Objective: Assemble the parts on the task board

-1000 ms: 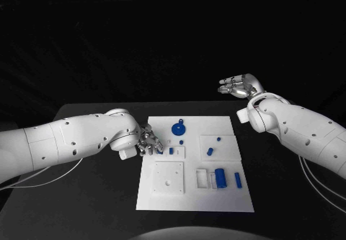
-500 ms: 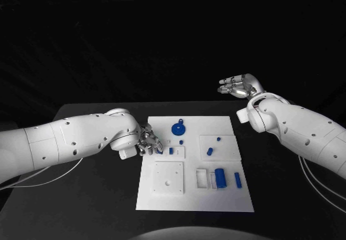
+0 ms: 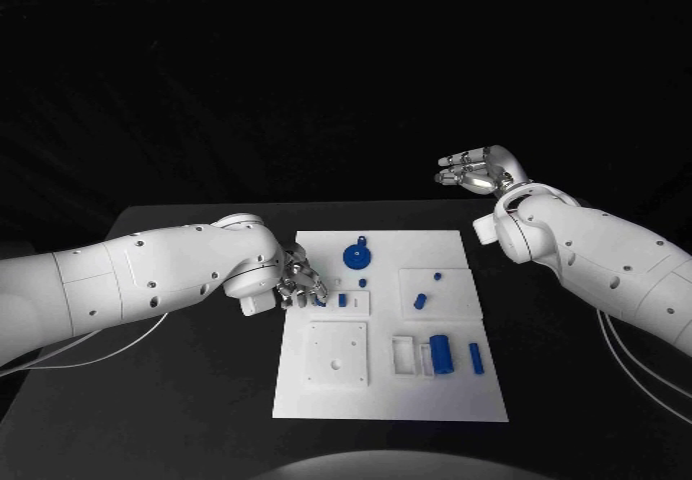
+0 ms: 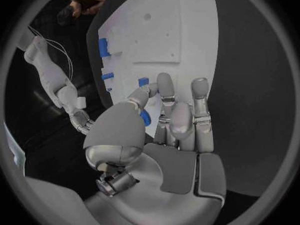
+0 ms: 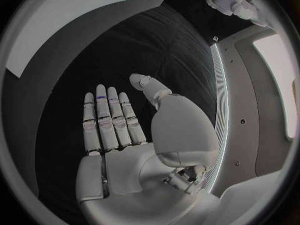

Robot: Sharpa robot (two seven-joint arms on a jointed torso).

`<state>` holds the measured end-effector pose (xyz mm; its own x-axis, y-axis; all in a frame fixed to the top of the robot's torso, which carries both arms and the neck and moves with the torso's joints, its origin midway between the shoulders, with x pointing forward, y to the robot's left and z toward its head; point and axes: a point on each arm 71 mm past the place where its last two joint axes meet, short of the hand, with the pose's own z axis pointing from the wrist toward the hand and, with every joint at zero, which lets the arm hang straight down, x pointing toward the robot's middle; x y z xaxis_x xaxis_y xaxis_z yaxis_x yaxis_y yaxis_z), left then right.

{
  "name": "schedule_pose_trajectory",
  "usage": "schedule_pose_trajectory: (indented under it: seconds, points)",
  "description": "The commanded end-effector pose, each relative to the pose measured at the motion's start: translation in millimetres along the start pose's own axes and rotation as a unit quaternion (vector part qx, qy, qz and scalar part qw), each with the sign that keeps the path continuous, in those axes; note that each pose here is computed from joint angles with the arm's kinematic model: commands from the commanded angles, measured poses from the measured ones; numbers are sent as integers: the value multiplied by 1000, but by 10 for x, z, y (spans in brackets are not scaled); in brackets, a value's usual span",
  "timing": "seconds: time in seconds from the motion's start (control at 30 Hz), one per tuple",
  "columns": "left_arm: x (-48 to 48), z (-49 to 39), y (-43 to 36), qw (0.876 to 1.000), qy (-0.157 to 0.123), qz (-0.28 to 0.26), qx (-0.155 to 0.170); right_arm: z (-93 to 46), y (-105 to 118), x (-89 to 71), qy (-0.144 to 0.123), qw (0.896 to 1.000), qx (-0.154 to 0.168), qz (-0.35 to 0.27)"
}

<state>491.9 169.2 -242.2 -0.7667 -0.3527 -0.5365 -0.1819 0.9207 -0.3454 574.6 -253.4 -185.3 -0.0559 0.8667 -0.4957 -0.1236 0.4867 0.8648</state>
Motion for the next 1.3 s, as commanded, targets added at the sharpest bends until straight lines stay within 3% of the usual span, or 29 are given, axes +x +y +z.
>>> schedule_pose_trajectory:
  seconds: [0.03,0.63,1.3]
  points:
    - [79,6,-52,1000,17,15,6,0,13,22,8,1000,-5,-2]
    - [93,14,-115,999,12,29,13,1,20,31,9,1000,-6,-1]
    - [94,10,-121,999,9,41,16,-3,7,38,10,1000,-5,-1]
